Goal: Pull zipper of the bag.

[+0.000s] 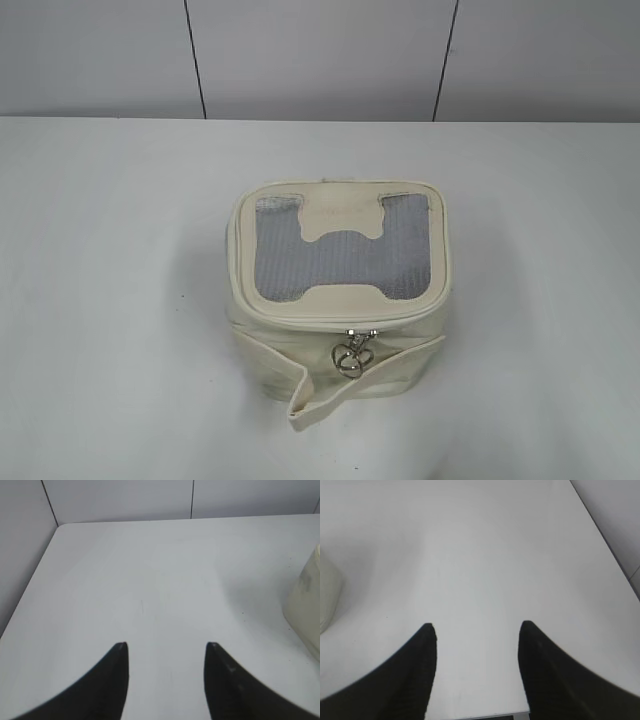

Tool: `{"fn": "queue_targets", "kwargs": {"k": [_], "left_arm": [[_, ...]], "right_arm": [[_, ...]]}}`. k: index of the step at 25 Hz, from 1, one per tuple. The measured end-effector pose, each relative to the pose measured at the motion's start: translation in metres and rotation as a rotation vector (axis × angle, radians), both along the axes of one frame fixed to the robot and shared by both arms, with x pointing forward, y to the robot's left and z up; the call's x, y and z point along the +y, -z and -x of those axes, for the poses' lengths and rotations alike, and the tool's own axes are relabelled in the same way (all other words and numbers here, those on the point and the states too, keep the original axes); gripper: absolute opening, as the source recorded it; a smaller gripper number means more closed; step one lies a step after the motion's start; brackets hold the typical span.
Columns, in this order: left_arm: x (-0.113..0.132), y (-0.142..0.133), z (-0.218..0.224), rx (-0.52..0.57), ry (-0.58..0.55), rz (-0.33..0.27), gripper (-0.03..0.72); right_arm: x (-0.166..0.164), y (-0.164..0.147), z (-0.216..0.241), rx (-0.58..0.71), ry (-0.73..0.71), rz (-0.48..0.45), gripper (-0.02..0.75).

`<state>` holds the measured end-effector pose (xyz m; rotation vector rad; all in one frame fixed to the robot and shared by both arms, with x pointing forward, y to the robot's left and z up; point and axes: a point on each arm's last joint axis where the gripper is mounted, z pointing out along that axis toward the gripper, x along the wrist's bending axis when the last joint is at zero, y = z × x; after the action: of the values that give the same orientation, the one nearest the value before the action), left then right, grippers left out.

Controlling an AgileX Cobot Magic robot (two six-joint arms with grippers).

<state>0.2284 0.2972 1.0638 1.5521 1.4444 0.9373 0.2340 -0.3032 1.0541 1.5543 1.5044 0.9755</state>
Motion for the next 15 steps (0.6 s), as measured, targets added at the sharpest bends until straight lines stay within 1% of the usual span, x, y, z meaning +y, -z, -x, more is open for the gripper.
{"fn": "queue_targets", "kwargs": {"k": [15], "left_arm": [[0.0000, 0.0000, 0.0000, 0.000, 0.000, 0.000, 0.379]], "right_arm": [[0.0000, 0.0000, 0.0000, 0.000, 0.000, 0.000, 0.419]]}}
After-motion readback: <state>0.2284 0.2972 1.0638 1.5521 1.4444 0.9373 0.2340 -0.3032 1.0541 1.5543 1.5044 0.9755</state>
